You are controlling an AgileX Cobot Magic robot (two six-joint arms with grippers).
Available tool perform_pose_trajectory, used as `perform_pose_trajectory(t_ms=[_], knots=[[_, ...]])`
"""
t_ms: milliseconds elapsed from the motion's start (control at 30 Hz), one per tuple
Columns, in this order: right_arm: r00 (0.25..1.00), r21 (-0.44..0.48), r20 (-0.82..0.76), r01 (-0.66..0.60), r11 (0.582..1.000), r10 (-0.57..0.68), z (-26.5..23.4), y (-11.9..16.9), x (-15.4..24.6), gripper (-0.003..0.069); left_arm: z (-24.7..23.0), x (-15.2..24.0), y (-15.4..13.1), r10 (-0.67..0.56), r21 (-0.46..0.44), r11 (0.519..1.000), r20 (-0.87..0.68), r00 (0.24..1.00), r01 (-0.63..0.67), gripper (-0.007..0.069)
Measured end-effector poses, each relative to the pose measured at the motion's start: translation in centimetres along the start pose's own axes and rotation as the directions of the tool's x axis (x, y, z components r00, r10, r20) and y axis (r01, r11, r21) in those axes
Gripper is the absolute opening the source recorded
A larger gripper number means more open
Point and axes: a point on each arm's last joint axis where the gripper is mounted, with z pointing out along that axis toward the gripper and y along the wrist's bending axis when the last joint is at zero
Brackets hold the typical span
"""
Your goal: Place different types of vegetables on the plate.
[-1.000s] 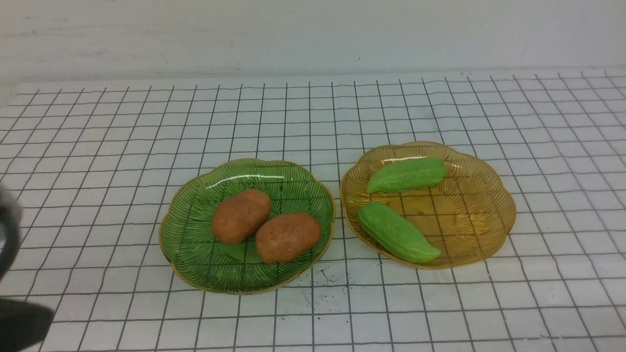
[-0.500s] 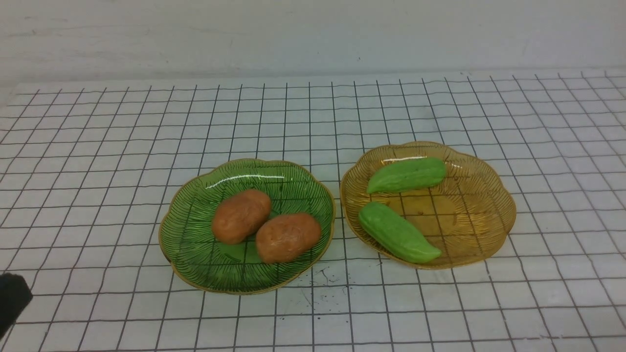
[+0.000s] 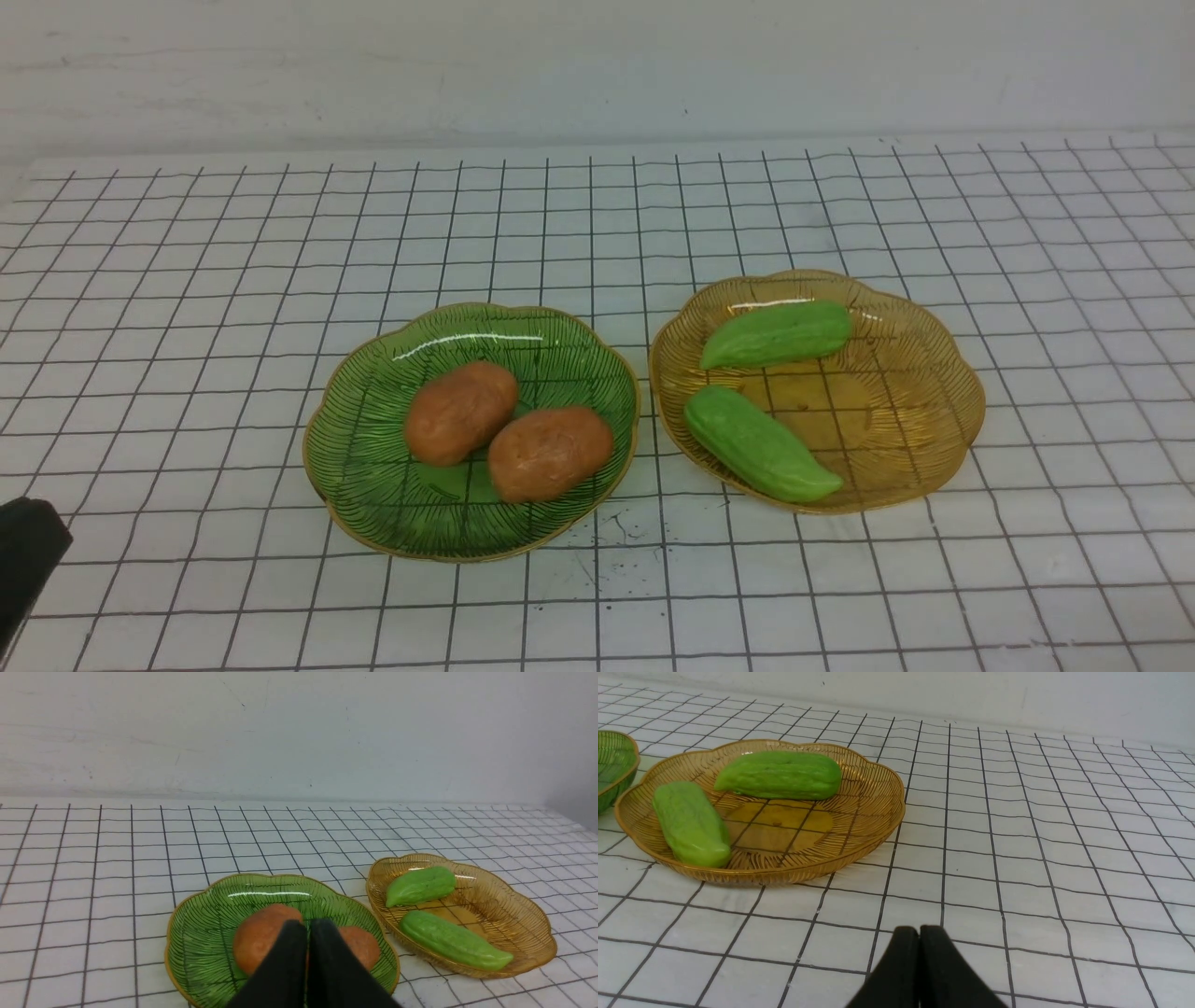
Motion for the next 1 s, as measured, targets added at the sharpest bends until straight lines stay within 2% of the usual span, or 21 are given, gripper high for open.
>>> perform_pose_trajectory(t_ms=[233,333,400,467,600,1000], knots=[[1.0,0.0,0.0,0.0,1.0,0.0,0.0,0.0,0.0,-0.0015,0.9,4.3,1.2,0.089,-0.054,0.994,-0.105,0.99,-0.095,-0.0008],[1.0,0.0,0.0,0.0,1.0,0.0,0.0,0.0,0.0,-0.0015,1.1,7.8,2.1,0.114,-0.108,0.986,-0.138,0.984,-0.13,-0.0008],[1.0,0.0,0.0,0.0,1.0,0.0,0.0,0.0,0.0,-0.0015,1.2,10.6,3.0,0.109,-0.183,0.974,-0.15,0.983,-0.136,-0.0008],[1.0,0.0,0.0,0.0,1.0,0.0,0.0,0.0,0.0,-0.0015,1.3,11.6,3.4,0.099,-0.234,0.963,-0.162,0.982,-0.136,-0.0008],[1.0,0.0,-0.001,0.0,1.0,0.0,0.0,0.0,0.0,-0.0015,1.2,12.0,3.8,0.093,-0.285,0.948,-0.185,0.978,-0.144,-0.0008],[1.0,0.0,0.0,-0.003,1.0,0.003,0.0,0.0,0.0,-0.0015,1.2,12.1,3.7,0.089,-0.269,0.953,-0.2,0.976,-0.142,-0.0008]])
